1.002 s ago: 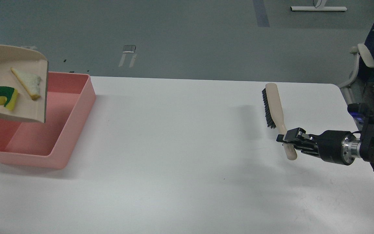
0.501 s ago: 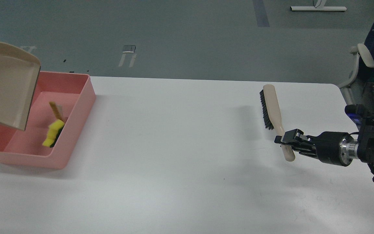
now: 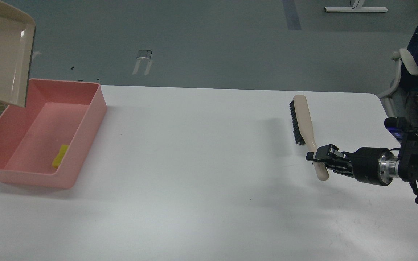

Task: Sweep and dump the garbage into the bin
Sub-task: 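Bring the empty dustpan back and lower it onto the table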

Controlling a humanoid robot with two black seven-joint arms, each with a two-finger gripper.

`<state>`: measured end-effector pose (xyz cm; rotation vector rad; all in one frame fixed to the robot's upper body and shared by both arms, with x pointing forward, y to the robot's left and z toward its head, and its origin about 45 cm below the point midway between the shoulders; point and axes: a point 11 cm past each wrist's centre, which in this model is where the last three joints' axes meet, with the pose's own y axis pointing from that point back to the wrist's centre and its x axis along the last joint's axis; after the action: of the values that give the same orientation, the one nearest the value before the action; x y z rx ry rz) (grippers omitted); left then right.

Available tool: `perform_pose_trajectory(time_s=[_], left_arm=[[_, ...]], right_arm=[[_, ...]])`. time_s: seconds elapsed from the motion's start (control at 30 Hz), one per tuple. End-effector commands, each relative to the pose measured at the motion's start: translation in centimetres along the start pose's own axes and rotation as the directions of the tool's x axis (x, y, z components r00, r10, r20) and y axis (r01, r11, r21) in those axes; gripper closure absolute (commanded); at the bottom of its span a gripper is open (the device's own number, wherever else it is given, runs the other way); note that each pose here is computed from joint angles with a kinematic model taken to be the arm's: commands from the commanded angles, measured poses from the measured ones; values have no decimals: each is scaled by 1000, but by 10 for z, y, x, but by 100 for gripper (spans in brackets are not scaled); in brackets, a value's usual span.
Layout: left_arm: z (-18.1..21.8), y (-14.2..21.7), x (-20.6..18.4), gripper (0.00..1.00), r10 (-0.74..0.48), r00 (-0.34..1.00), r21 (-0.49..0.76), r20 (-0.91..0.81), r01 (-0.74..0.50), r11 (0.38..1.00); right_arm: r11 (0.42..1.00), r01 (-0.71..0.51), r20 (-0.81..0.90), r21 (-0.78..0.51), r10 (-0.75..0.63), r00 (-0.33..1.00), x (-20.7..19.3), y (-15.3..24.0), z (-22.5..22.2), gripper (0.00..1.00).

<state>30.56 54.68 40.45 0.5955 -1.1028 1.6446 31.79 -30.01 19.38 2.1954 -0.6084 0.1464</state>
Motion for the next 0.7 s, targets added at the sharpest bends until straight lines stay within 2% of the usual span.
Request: perform_pose_trajectory(time_s=[0.0, 0.13, 0.2, 0.23, 0.4, 0.43, 0.67], left_arm=[[20, -10, -11, 100, -28, 991, -10, -132, 27, 1000], [35, -10, -50, 100, -77, 950, 0, -303, 80, 997], [47, -13, -84, 100, -101, 909, 8, -404, 113, 994], [48, -13, -84, 100, -101, 909, 8, -404, 114, 994], [73, -10, -161, 100, -143, 804, 28, -578, 194, 981], [73, -10, -162, 100, -143, 803, 28, -578, 195, 980], [93, 17, -236, 100, -117, 739, 109, -663, 250, 962]], right_arm=[[1000, -2, -1, -2, 2, 1000, 0, 1, 0, 100], [1000, -5, 0, -6, 5, 1000, 2, 2, 2, 100], [1000, -8, 0, -12, 8, 1000, 3, 4, 3, 100], [1000, -8, 0, -12, 8, 1000, 3, 4, 3, 100], [1000, -11, 1, -18, 11, 1000, 4, 5, 6, 100], [1000, -11, 1, -19, 11, 1000, 4, 5, 6, 100], [1000, -11, 1, -21, 11, 1000, 3, 5, 7, 100]])
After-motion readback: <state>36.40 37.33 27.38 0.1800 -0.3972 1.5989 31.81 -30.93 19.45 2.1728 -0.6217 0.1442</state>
